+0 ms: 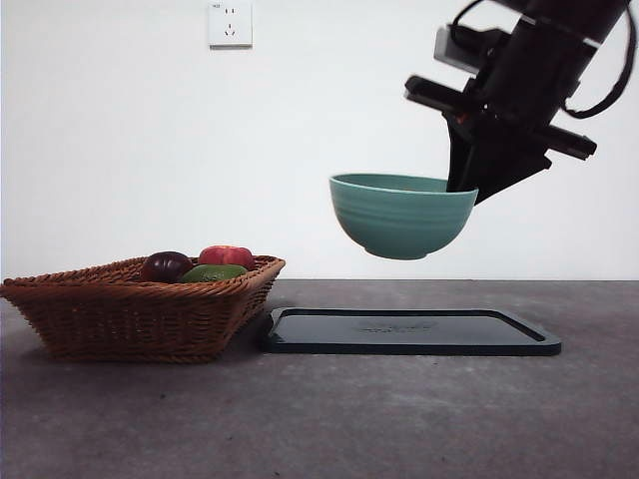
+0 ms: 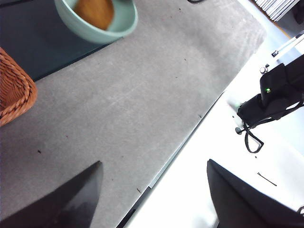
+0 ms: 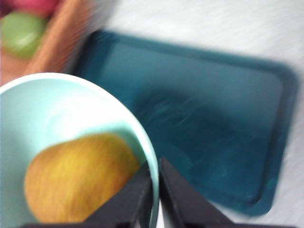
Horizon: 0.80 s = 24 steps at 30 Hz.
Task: Pick up the wifruite, put it on the bowl, pick up the plate, put it on desk
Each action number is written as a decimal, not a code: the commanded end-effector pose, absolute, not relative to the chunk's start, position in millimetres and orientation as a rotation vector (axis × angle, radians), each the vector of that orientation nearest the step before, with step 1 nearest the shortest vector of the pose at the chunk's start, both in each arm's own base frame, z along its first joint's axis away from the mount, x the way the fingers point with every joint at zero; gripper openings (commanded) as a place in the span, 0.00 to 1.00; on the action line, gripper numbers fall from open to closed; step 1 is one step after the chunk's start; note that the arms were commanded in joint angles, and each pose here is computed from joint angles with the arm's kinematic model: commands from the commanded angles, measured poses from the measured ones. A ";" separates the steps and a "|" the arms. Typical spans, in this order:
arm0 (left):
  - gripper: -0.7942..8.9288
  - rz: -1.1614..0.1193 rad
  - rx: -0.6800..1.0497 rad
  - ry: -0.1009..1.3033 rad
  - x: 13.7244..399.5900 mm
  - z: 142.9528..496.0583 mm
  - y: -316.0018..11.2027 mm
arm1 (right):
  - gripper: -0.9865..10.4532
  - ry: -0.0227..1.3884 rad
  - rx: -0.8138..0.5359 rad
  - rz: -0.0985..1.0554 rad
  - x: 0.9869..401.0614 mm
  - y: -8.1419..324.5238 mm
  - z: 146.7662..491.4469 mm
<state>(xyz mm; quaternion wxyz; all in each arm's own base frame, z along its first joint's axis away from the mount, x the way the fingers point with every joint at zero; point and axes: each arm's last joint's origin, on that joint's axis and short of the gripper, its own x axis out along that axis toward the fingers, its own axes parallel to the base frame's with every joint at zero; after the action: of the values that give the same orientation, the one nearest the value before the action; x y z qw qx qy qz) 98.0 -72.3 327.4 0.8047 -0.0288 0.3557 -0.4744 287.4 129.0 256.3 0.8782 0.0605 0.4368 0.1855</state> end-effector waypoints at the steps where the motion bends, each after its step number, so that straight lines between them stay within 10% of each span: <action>1: 0.43 -1.029 -0.055 0.742 98.6 330.7 -73.5 | 0.09 0.909 0.129 0.381 308.4 134.0 256.4; 24: 0.43 -1.029 -0.056 0.743 98.6 330.6 -73.4 | 0.09 1.045 0.114 0.325 367.1 143.3 190.6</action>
<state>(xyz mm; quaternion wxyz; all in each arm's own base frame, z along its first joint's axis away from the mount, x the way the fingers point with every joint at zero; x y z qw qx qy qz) 97.9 -72.3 327.4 0.8046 -0.0289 0.3557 -0.4746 361.0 139.6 191.4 0.8495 0.0575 0.5025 0.1500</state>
